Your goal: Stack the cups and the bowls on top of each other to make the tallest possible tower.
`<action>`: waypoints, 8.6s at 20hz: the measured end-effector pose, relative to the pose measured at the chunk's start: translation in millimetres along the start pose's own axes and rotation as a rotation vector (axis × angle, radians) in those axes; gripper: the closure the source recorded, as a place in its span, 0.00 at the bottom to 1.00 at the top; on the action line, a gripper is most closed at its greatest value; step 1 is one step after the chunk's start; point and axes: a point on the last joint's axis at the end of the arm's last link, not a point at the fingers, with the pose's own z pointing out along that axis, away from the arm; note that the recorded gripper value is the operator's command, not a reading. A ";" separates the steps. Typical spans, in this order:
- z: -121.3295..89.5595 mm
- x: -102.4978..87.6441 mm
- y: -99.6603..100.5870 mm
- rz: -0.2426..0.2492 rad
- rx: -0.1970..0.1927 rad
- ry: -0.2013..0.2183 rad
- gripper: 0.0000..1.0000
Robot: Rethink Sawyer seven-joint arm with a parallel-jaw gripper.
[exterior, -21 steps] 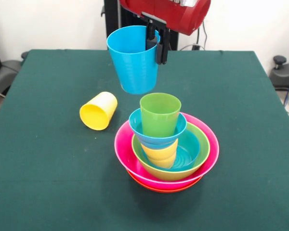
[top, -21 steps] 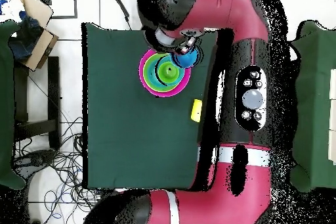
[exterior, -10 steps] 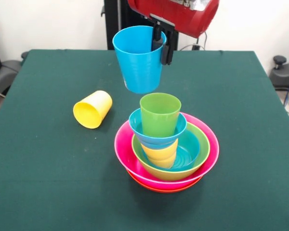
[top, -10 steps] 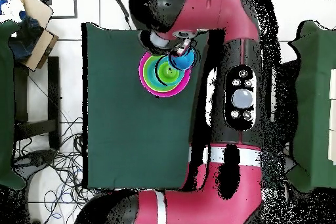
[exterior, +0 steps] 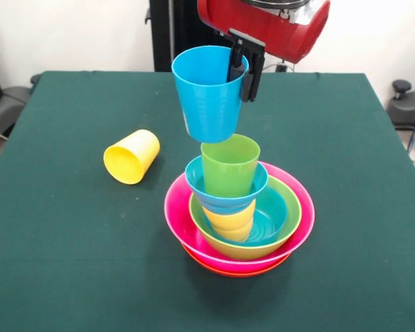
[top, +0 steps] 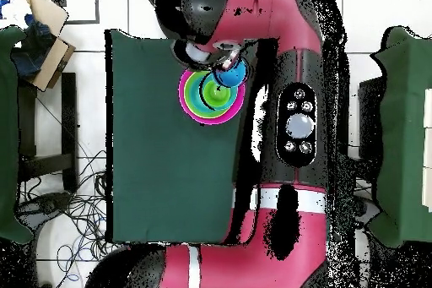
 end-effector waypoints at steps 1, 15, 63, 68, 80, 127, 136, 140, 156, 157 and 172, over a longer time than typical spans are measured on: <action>0.0 -0.7 0.1 0.001 -0.001 -0.008 1.00; -3.1 -4.3 5.3 0.010 -0.022 -0.068 1.00; 28.3 46.1 28.8 0.007 -0.007 -0.101 1.00; 28.1 54.1 33.0 0.001 0.002 -0.100 1.00; 30.1 60.3 31.9 0.010 0.010 -0.105 1.00; 26.0 46.8 24.6 0.025 0.000 -0.193 1.00; 26.6 47.4 27.5 0.024 -0.006 -0.199 1.00; 26.8 48.9 28.7 0.022 -0.003 -0.200 1.00; 36.7 56.3 22.4 0.022 0.023 -0.198 1.00; 38.3 56.4 21.3 0.023 0.024 -0.202 1.00; 52.9 49.3 17.0 0.025 -0.014 -0.294 1.00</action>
